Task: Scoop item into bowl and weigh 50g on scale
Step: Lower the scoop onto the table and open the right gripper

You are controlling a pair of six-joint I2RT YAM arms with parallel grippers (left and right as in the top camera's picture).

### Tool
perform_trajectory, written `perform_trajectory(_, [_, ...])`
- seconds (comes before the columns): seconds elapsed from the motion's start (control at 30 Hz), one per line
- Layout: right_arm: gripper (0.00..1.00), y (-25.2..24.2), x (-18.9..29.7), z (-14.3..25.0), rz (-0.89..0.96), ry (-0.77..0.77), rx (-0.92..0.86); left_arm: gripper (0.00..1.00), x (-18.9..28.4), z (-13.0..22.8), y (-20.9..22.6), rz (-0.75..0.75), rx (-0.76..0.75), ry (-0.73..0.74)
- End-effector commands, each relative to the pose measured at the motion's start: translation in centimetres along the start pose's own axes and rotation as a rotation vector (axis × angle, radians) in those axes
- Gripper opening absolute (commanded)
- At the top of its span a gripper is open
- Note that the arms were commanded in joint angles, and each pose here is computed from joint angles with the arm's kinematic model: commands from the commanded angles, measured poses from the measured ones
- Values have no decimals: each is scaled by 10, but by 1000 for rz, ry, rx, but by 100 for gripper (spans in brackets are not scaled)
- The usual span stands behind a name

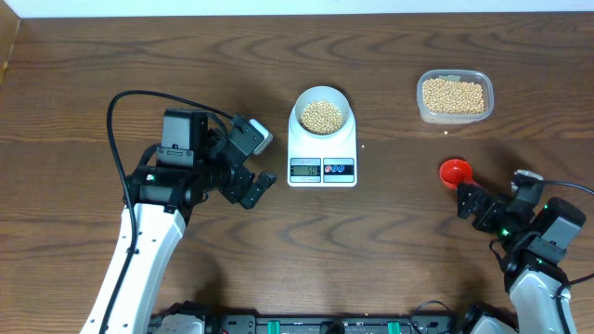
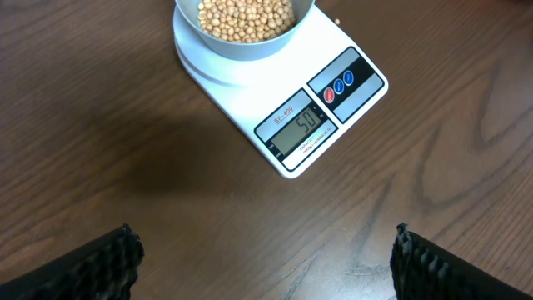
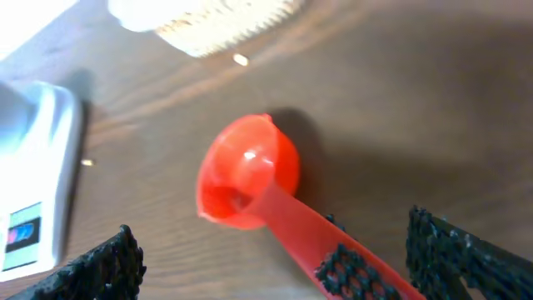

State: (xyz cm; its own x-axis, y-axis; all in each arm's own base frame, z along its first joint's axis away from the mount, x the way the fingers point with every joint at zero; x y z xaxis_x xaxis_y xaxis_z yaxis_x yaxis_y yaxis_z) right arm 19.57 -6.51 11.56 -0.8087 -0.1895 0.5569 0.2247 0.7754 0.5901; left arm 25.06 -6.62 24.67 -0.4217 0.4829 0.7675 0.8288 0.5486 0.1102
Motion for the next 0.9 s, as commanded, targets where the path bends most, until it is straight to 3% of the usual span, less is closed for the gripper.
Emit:
perform_trajectory(0.0, [99,11,1,-1,-151,18,30,98,6,-5,3,-24,-21,-11])
perform_trajectory(0.23, [99,18,3,10,-265,119,-50,98,6,-5,3,-24,-21,-11])
perform_trajectory(0.4, [99,12,4,28,-203,223,-155,98,6,-5,3,-24,-21,-11])
perform_trajectory(0.57, [99,6,3,26,-108,205,-195,98,6,-5,3,-24,-21,-11])
perform_trajectory(0.77, [99,12,5,-4,-56,125,-37,98,6,-5,3,-24,-21,-11])
perform_trajectory(0.87, [99,13,7,-14,57,139,-4,98,6,-5,3,-24,-21,-11])
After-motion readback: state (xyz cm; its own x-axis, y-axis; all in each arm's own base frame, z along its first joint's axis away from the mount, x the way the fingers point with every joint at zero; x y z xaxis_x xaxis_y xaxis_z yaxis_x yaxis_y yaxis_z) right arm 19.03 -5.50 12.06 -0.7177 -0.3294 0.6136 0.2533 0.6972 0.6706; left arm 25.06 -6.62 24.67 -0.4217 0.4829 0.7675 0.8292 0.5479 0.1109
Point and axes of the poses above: each gripper's point midway between its finger pads, its own x axis back along the fingers, its own y axis along the line the jaws close on, z = x × y, the point moved 10 cm from there along x, back along the fingers, and after that the axes turned 14 degrees about -x, right-handed, at the moved point
